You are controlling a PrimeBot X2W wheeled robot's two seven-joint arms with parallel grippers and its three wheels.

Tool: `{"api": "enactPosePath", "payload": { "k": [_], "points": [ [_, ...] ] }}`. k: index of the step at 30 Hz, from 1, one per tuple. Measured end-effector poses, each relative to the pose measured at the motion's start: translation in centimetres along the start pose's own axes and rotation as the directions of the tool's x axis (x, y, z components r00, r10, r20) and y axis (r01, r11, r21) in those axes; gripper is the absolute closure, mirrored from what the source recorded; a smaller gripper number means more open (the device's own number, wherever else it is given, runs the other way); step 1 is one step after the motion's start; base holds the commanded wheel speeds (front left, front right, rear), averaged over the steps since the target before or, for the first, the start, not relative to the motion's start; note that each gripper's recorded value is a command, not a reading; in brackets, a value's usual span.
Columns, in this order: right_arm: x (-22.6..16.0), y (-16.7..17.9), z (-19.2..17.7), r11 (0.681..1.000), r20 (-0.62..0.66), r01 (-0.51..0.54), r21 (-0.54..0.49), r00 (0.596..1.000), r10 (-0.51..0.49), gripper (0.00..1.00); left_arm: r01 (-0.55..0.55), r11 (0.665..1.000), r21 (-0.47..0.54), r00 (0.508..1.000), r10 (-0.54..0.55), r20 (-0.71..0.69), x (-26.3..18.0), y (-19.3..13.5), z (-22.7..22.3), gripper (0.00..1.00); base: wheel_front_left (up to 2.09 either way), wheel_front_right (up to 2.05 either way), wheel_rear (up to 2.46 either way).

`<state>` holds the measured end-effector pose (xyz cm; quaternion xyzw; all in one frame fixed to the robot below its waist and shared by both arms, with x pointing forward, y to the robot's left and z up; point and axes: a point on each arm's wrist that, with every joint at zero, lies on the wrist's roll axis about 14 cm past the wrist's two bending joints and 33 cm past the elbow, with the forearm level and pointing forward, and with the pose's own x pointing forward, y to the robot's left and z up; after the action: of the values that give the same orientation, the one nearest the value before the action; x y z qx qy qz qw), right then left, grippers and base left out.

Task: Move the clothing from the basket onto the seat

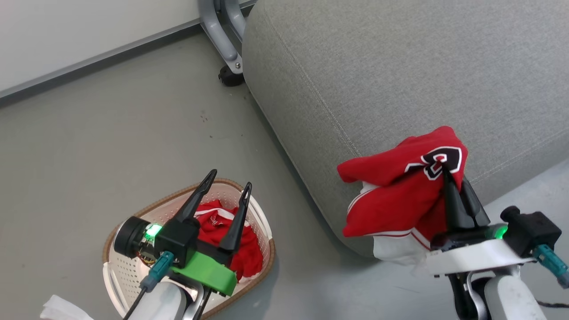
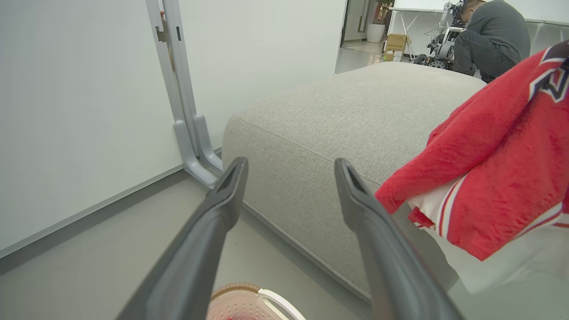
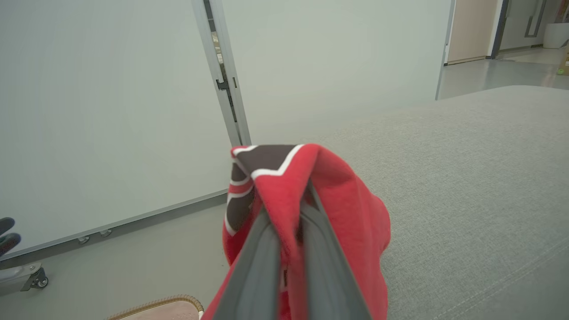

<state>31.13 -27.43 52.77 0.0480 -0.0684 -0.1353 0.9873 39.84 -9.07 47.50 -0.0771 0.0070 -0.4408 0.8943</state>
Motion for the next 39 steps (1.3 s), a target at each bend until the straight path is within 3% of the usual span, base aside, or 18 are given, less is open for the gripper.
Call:
{"api": "enactPosePath", "payload": {
  "k": [11, 19, 27, 36, 38, 39],
  "points": [
    [9.3, -5.3, 7.5, 0.993, 0.252, 0.104, -0.05, 0.964, -0.089, 1.0, 0.074, 0.997, 0.002, 0.997, -0.073, -0.029, 1.9, 1.0, -3.0, 0.0, 0.0, 0.0, 0.0],
    [17.6, -9.0, 10.0, 0.981, 0.314, 0.142, -0.133, 0.945, -0.094, 1.0, 0.074, 0.996, -0.049, 0.996, -0.077, -0.045, 3.4, 3.1, -5.8, 0.0, 0.0, 0.0, 0.0],
    [23.3, -12.4, 3.9, 0.966, 0.178, 0.204, -0.161, 0.968, -0.175, 1.0, 0.037, 0.995, -0.092, 0.998, -0.042, -0.054, 4.0, 5.9, -8.9, 0.0, 0.0, 0.0, 0.0],
    [23.5, -13.9, -7.2, 0.955, -0.038, 0.28, -0.1, 0.958, -0.285, 1.0, -0.016, 0.997, -0.073, 0.995, 0.009, -0.098, 2.9, 7.7, -12.0, 0.0, 0.0, 0.0, 0.0],
    [23.4, -13.8, -8.6, 0.953, -0.061, 0.289, -0.095, 0.953, -0.296, 0.0, -0.034, 0.998, -0.054, 0.994, 0.028, -0.109, 2.5, 8.3, -12.5, 0.0, 0.0, 0.0, 0.0],
    [23.3, -13.9, -9.0, 0.95, -0.066, 0.296, -0.096, 0.951, -0.303, 0.0, -0.044, 0.998, -0.042, 0.993, 0.04, -0.112, 2.4, 8.6, -12.7, 0.0, 0.0, 0.0, 0.0]
  ]
}}
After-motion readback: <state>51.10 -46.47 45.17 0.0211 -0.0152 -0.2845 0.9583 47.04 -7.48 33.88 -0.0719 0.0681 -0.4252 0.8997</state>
